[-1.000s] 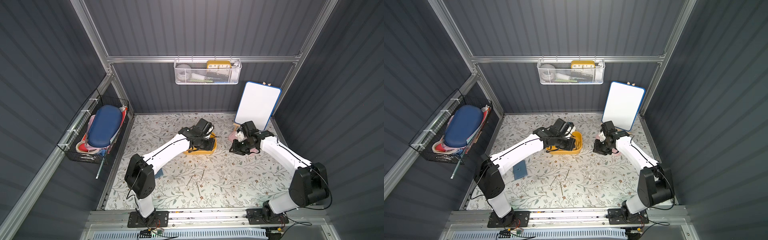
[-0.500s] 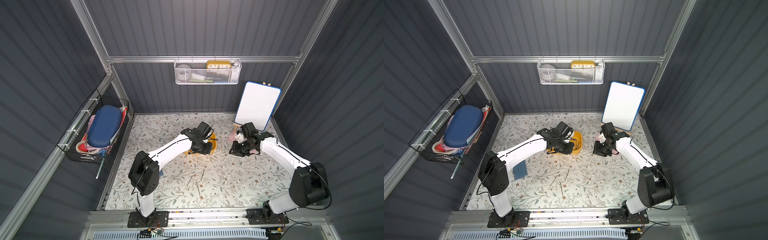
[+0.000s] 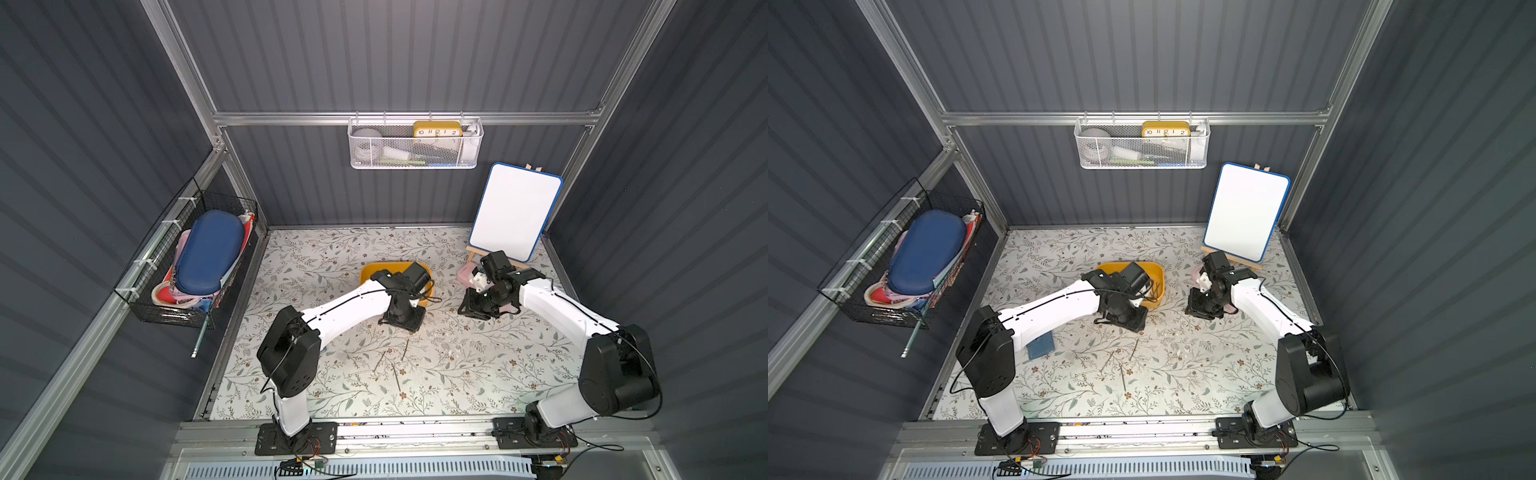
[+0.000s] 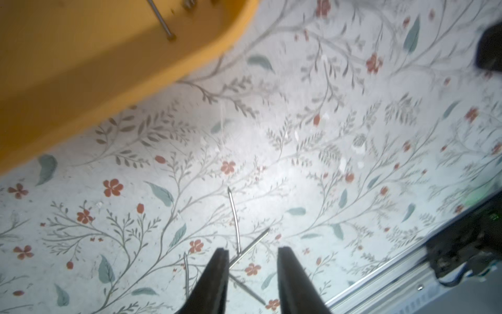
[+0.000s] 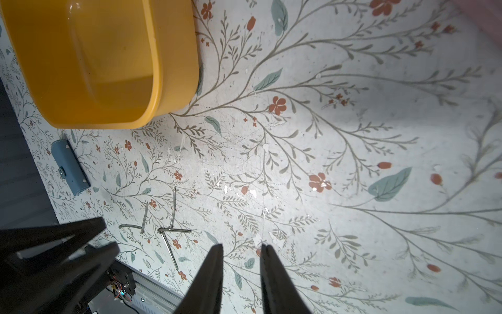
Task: Put the nails on the desktop into the storage box
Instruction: Pick up the nail from the center of the board.
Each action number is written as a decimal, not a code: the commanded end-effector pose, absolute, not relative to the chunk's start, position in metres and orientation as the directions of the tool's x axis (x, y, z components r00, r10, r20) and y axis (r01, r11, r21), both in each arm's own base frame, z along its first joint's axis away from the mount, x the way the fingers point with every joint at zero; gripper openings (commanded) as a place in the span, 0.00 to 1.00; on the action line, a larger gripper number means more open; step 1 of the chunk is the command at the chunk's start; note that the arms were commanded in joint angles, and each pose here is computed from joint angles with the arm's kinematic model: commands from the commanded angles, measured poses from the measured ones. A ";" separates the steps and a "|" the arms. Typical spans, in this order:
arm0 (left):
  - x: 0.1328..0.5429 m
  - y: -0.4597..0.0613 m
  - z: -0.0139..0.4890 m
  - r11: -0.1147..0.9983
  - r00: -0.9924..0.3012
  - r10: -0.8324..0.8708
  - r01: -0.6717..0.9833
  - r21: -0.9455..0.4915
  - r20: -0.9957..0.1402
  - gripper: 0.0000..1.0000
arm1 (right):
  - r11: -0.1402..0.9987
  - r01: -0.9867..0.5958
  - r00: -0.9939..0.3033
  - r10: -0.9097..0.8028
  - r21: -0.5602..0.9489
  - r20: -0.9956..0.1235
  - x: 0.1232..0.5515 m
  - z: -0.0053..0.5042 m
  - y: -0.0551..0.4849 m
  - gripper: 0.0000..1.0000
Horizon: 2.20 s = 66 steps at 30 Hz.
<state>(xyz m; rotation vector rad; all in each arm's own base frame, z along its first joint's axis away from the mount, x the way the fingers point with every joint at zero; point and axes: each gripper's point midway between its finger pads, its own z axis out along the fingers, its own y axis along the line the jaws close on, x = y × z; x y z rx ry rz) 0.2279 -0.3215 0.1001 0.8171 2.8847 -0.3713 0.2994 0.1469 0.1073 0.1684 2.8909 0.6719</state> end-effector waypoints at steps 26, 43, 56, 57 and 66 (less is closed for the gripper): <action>0.181 -0.281 0.001 0.853 -0.846 0.520 0.509 -0.112 0.114 0.30 | 0.888 0.051 -0.983 0.125 0.456 -0.134 0.297 0.100 0.148 0.28; 0.186 -0.282 -0.013 0.849 -0.842 0.528 0.520 -0.095 0.110 0.00 | 0.882 0.055 -0.982 0.132 0.469 -0.133 0.297 0.100 0.149 0.27; 0.202 -0.333 0.093 0.809 -0.836 0.544 0.546 -0.216 -0.075 0.00 | 0.886 0.052 -0.980 0.133 0.460 -0.145 0.297 0.105 0.147 0.26; 0.204 -0.337 0.102 0.805 -0.835 0.542 0.549 -0.224 -0.098 0.00 | 0.889 0.048 -0.980 0.130 0.455 -0.150 0.297 0.105 0.147 0.26; 0.278 -0.340 0.135 0.829 -0.852 0.477 0.517 -0.214 -0.214 0.00 | 0.891 0.048 -0.977 0.136 0.452 -0.165 0.299 0.110 0.143 0.26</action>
